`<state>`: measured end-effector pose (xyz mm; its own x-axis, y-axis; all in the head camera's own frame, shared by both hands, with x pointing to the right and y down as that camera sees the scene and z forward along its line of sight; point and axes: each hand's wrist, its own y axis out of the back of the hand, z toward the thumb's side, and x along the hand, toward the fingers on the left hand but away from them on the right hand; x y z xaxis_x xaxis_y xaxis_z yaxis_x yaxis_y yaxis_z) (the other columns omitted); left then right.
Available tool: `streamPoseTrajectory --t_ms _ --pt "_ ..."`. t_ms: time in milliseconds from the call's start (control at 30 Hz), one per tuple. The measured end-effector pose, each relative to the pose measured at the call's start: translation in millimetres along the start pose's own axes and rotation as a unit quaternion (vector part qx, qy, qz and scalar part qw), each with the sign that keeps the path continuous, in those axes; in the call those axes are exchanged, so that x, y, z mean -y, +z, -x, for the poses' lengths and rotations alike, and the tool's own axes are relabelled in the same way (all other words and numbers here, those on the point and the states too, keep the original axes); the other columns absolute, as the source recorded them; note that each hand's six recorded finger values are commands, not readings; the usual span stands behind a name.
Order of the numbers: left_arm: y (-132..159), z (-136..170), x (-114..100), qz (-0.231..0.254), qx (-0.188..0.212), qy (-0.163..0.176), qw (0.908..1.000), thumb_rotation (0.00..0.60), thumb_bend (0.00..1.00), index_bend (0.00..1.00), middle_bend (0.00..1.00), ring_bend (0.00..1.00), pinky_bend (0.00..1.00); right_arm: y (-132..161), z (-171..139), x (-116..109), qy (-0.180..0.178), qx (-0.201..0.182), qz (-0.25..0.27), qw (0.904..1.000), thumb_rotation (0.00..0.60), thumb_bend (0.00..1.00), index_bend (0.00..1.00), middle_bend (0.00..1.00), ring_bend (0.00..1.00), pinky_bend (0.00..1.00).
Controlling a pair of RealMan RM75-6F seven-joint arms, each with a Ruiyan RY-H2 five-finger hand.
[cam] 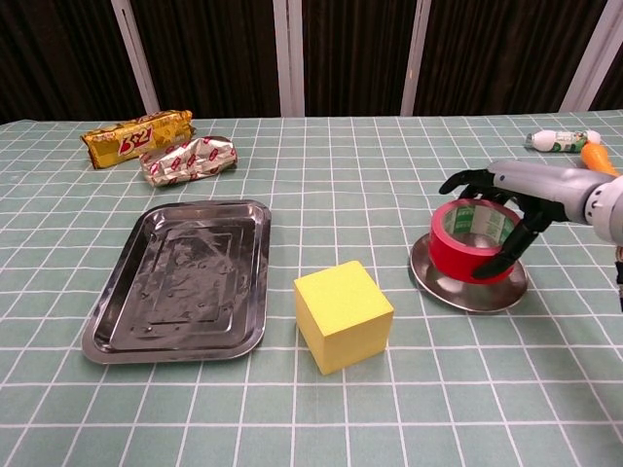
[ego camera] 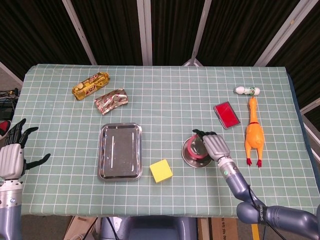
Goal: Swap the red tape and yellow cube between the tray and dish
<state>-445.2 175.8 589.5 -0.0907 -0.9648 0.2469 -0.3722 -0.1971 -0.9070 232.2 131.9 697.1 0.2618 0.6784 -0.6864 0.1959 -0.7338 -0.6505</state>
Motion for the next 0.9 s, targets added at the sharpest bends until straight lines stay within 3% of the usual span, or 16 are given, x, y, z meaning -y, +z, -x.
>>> streamPoseTrajectory --t_ms 133,200,500,667,900 --pt "0.7 0.4 0.8 -0.001 0.001 -0.001 1.0 0.6 0.03 0.24 0.0 0.0 0.0 -2.6 -3.0 3.4 0.017 0.004 -0.001 0.9998 0.6 0.03 0.04 0.1 0.07 0.05" --pt "1.3 0.5 1.5 -0.002 0.002 -0.002 1.0 0.6 0.03 0.24 0.0 0.0 0.0 -2.7 -3.5 2.6 0.015 0.005 -0.003 0.9999 0.6 0.02 0.01 0.07 0.03 0.04" --pt "2.4 0.3 3.5 -0.003 0.003 -0.005 1.0 0.6 0.03 0.24 0.0 0.0 0.0 -1.5 -9.9 -5.6 0.001 0.006 -0.004 1.0 0.6 0.0 0.0 0.02 0.0 0.0" --pt "4.6 0.0 5.7 -0.008 0.012 -0.011 0.9998 0.6 0.03 0.24 0.0 0.0 0.0 -11.6 -19.1 -23.1 -0.013 0.018 -0.022 0.9995 0.6 0.0 0.0 0.02 0.0 0.0" --pt "15.5 3.3 9.9 -0.001 0.054 -0.045 0.9975 0.6 0.03 0.21 0.0 0.0 0.0 -56.5 -69.5 -63.5 -0.087 0.075 -0.062 0.9915 0.6 0.0 0.0 0.02 0.0 0.0"
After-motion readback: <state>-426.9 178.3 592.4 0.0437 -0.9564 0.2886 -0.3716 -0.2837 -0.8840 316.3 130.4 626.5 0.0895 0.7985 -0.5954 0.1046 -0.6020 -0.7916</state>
